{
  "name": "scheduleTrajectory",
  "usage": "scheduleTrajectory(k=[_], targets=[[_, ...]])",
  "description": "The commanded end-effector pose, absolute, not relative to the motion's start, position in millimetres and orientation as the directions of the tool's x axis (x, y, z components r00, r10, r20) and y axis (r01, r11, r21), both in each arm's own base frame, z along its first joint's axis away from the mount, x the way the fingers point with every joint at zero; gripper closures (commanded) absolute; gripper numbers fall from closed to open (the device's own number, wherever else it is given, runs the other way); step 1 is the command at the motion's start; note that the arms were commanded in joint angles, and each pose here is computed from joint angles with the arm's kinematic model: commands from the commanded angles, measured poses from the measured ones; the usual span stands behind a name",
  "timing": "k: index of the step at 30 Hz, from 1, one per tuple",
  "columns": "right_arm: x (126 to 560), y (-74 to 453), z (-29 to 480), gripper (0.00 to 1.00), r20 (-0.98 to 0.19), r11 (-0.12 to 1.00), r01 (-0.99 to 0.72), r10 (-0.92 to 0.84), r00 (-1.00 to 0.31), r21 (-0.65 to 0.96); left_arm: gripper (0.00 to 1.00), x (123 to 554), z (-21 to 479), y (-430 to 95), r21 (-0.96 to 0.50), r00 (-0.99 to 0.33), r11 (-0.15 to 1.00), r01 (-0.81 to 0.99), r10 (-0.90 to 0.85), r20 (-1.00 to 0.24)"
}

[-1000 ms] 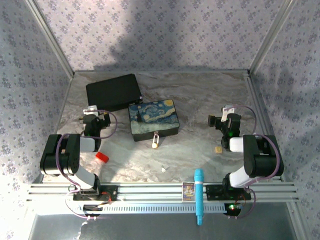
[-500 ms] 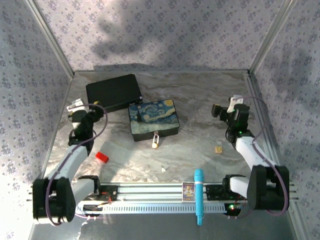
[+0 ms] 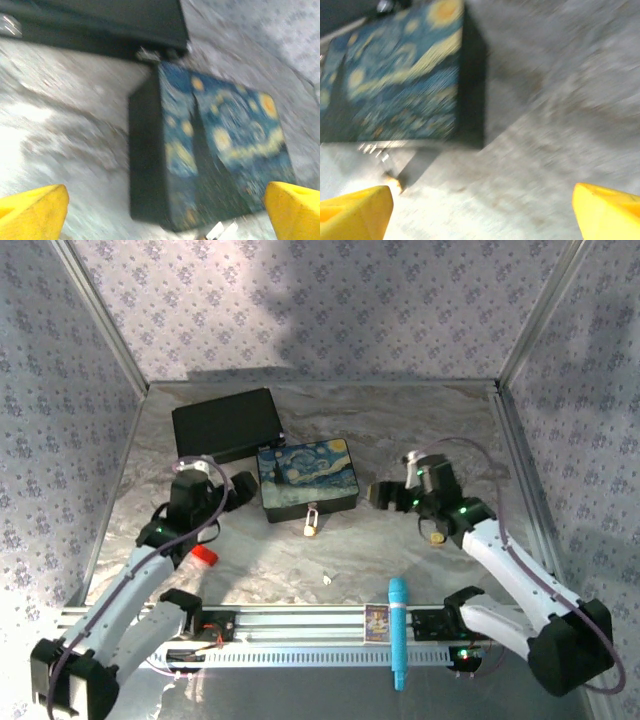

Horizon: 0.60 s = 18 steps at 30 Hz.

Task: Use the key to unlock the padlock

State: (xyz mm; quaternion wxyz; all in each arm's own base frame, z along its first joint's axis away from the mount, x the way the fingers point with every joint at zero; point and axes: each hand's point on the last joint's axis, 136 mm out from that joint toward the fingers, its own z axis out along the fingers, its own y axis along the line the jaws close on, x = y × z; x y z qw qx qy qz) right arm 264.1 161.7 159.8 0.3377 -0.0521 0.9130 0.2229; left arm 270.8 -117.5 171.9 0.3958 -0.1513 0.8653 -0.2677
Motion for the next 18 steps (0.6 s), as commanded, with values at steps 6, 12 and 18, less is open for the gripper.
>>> scheduleTrajectory(k=[6,12,18], targets=[[192.7,219.2,106.7,0.23,-0.513,0.946,-0.175,-0.012,-0.858,0.271,0.06,206.5,131.0,-174.5,-0.661,-0.803,0.749,-0.041,-0.418,-0.424],[159.4,266.1,79.5,0.35,-0.478,0.947,-0.223,-0.090,-0.874,0.230,0.09,185.4,122.1,-199.2,-0.688,-0.828,0.726,-0.011,-0.393,-0.401],[136.9,294.0,57.5,0.45,-0.452,0.953,-0.246,-0.144,-0.880,0.175,0.11,181.6,117.6,-208.0,-0.685,-0.835,0.729,-0.005,-0.380,-0.397]])
